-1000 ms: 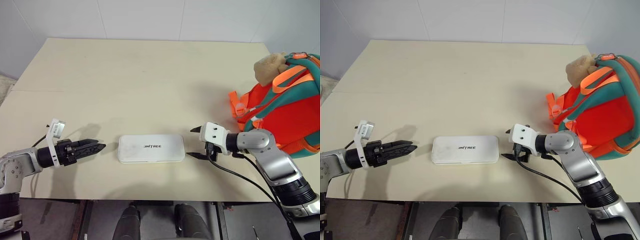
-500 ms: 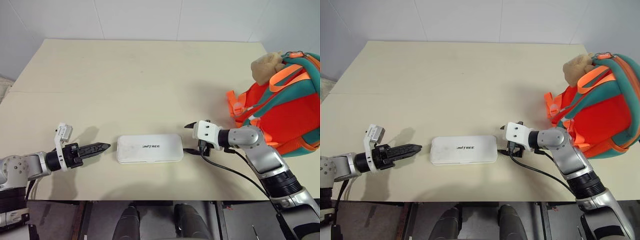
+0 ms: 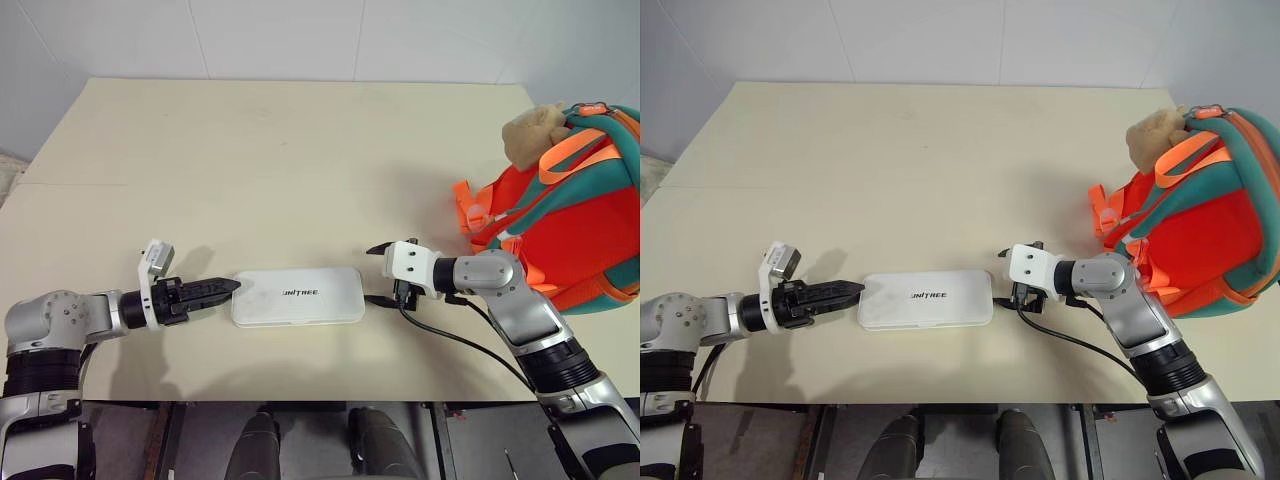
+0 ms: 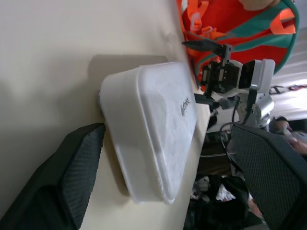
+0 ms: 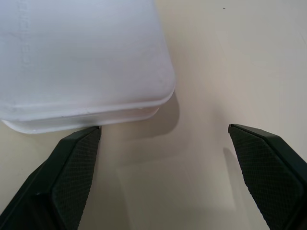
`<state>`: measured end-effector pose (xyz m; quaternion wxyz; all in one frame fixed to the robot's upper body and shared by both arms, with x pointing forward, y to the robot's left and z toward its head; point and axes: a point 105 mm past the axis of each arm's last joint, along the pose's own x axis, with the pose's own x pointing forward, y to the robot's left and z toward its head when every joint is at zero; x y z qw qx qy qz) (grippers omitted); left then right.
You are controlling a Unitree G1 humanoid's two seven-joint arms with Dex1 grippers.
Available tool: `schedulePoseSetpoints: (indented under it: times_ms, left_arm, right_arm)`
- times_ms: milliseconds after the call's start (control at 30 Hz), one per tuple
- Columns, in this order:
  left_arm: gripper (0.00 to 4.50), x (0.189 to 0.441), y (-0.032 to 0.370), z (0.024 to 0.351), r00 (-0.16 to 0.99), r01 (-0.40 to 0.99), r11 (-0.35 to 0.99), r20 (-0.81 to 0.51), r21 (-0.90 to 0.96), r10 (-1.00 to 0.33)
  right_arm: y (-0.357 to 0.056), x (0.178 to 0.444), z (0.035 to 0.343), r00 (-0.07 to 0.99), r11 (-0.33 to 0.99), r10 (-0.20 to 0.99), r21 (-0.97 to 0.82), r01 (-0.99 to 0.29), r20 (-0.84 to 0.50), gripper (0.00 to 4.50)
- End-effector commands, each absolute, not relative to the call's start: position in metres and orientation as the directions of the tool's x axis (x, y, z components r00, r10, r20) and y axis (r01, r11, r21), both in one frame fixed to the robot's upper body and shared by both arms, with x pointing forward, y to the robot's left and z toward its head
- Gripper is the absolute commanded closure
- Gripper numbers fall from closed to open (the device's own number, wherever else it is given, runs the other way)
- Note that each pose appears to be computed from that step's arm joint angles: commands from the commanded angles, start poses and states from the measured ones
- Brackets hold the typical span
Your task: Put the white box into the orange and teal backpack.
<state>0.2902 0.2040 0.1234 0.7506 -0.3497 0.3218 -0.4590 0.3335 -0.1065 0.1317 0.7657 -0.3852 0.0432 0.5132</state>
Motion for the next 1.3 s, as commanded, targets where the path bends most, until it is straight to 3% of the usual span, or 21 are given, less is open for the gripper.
schedulePoseSetpoints:
  times_ms: [33, 433, 767, 1067, 1300]
  left_arm:
    - [0.03, 0.289, 0.194, 0.125, 0.317, 0.488, 0.291, -0.143, -0.823, -0.938]
    - [0.03, 0.294, 0.188, 0.134, 0.295, 0.55, 0.264, -0.112, -0.792, -0.949]
    - [3.14, 0.302, 0.185, 0.143, 0.322, 0.547, 0.229, -0.05, -0.806, -0.946]
    - [3.19, 0.306, 0.183, 0.165, 0.351, 0.58, 0.159, 0.069, -0.799, -0.934]
    - [3.19, 0.297, 0.173, 0.189, 0.369, 0.65, 0.095, 0.205, -0.754, -0.907]
  right_arm:
    - [-0.102, 0.332, 0.138, 0.463, 0.162, 0.769, -0.566, -0.808, -0.441, 0.0]
    - [-0.099, 0.335, 0.139, 0.466, 0.164, 0.773, -0.573, -0.803, -0.431, 0.0]
    - [-0.099, 0.337, 0.142, 0.469, 0.166, 0.775, -0.579, -0.798, -0.424, 0.0]
    - [-0.1, 0.339, 0.156, 0.503, 0.228, 0.786, -0.589, -0.776, -0.36, 0.0]
    - [-0.119, 0.326, 0.19, 0.612, 0.472, 0.78, -0.52, -0.712, -0.129, 0.0]
